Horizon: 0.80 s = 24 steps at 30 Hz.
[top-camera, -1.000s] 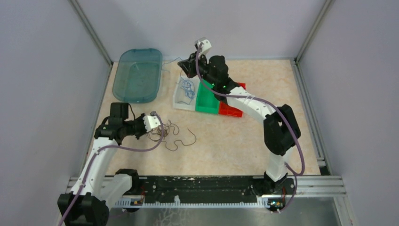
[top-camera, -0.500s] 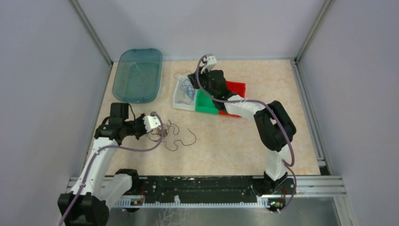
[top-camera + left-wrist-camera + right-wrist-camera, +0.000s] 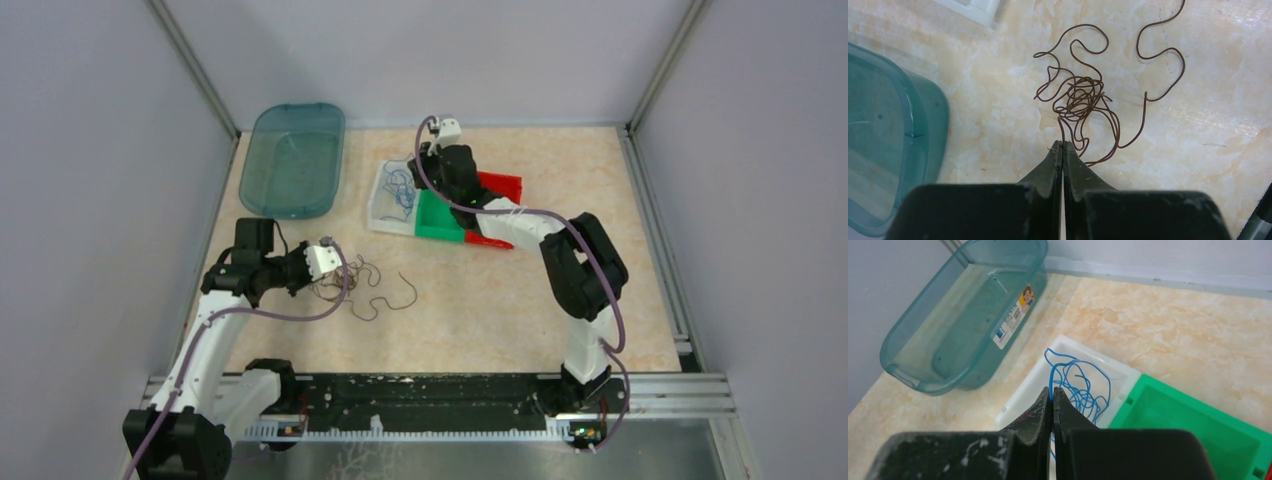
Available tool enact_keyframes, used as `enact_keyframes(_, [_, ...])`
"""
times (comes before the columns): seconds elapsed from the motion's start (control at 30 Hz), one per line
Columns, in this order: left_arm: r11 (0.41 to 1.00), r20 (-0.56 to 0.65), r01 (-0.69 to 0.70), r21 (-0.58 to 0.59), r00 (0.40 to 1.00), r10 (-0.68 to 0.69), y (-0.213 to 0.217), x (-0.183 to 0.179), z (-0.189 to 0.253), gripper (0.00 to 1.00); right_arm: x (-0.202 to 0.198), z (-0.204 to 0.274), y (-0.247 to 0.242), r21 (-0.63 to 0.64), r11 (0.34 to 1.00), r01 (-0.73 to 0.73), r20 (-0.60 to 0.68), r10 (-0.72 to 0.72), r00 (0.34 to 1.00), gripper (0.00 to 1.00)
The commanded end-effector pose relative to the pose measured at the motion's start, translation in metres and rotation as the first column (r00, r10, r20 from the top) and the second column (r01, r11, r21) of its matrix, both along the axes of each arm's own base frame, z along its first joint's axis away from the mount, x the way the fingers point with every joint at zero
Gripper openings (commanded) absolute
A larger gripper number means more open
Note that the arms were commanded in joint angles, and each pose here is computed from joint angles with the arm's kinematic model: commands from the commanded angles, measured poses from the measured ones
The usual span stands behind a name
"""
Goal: Untangle the cables
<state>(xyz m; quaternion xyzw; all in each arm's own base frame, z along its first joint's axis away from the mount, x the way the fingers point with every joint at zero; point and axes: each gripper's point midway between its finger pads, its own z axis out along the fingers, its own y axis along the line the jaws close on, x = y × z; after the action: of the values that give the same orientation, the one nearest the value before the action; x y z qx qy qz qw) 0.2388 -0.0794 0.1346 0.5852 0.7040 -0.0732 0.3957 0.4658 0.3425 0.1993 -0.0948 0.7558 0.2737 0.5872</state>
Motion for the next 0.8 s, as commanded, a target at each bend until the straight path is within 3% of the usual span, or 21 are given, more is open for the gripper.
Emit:
enact_keyframes(0.0, [1.000, 0.010, 0.018, -0.005, 1.000, -0.018, -0.002, 0.001, 0.004, 0.02, 0.013, 0.001, 0.013, -0.019, 1.000, -0.007, 0.008, 0.007, 1.000, 0.00])
enact_keyframes(0.53, [0.996, -0.044, 0.028, -0.080, 0.999, -0.031, -0.013, -0.008, 0.013, 0.02, 0.024, -0.076, 0.067, -0.135, 0.987, -0.083, -0.090, 0.071, 0.993, 0.00])
enact_keyframes(0.67, [0.994, -0.035, 0.036, -0.101, 0.999, -0.040, -0.017, -0.008, 0.022, 0.02, 0.024, -0.073, 0.063, -0.171, 0.984, -0.058, -0.068, 0.047, 0.997, 0.30])
enact_keyframes(0.77, [0.993, -0.030, 0.035, -0.116, 0.999, -0.039, -0.019, -0.008, 0.026, 0.02, 0.021, -0.055, 0.059, -0.186, 0.981, -0.048, -0.020, 0.045, 0.999, 0.45])
